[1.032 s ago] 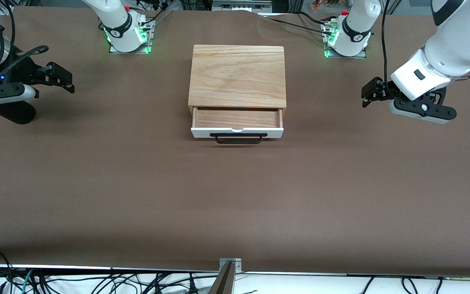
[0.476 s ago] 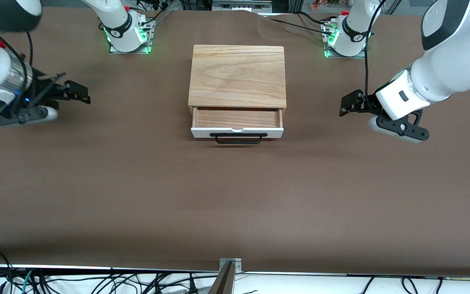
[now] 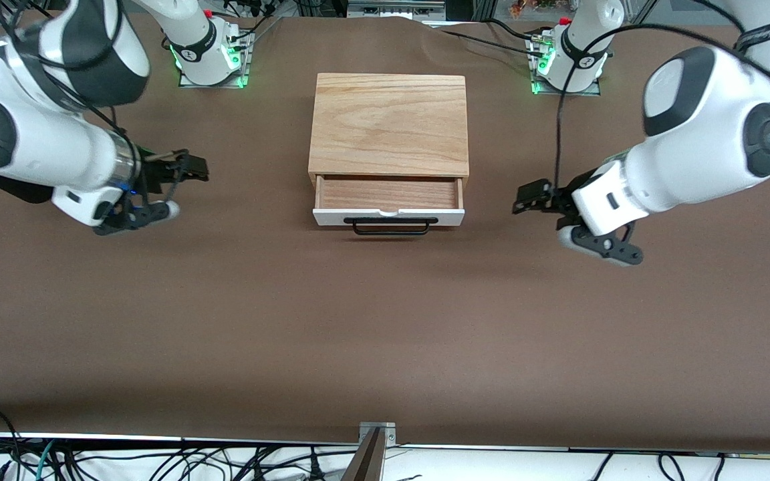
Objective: Close drawer with both arms simultaneously
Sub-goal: 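Move the right gripper and the left gripper toward the drawer front, then place both grippers against the white drawer front beside the handle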
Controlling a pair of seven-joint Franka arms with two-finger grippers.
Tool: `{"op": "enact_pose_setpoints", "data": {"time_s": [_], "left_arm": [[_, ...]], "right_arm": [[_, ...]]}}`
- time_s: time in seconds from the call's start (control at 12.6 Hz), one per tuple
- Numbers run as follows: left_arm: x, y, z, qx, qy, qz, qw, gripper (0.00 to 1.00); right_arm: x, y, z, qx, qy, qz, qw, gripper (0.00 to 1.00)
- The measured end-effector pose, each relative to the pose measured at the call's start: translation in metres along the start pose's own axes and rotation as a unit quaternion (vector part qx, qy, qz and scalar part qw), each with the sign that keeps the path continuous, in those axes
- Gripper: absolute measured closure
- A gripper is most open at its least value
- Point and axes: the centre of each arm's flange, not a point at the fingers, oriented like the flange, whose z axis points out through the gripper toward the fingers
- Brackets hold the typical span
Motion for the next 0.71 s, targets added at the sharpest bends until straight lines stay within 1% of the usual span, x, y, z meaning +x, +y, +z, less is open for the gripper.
{"op": "enact_pose_setpoints", "data": {"time_s": [0.08,0.16,0.32,0.4,0.56,0.71], "left_arm": [[0.005,0.015,0.018,-0.001,0.004,0.011,1.0,0.0],[0.011,0.024,0.036,-0.002,0.007,0.017,1.0,0.0],[0.024,0.025,0.075,-0.023,0.007,0.009,1.0,0.0],[0.03,0.02,0.091,-0.031,0.005,0.007,0.999,0.0],[0.036,0.02,0.114,-0.037,0.004,0.014,0.999,0.0],[0.038,0.021,0.121,-0.044,0.006,0.029,0.999,0.0]], "right_arm": [[0.013,-0.006,0.01,0.025,0.005,-0.002,1.0,0.0],[0.025,-0.012,0.019,0.057,0.013,0.0,0.998,0.0],[0.046,-0.02,0.038,0.116,0.026,0.009,0.993,0.0],[0.057,-0.026,0.05,0.14,0.033,0.013,0.99,0.0],[0.078,-0.049,0.079,0.173,0.051,0.02,0.983,0.0],[0.098,-0.071,0.114,0.202,0.063,0.032,0.977,0.0]]}}
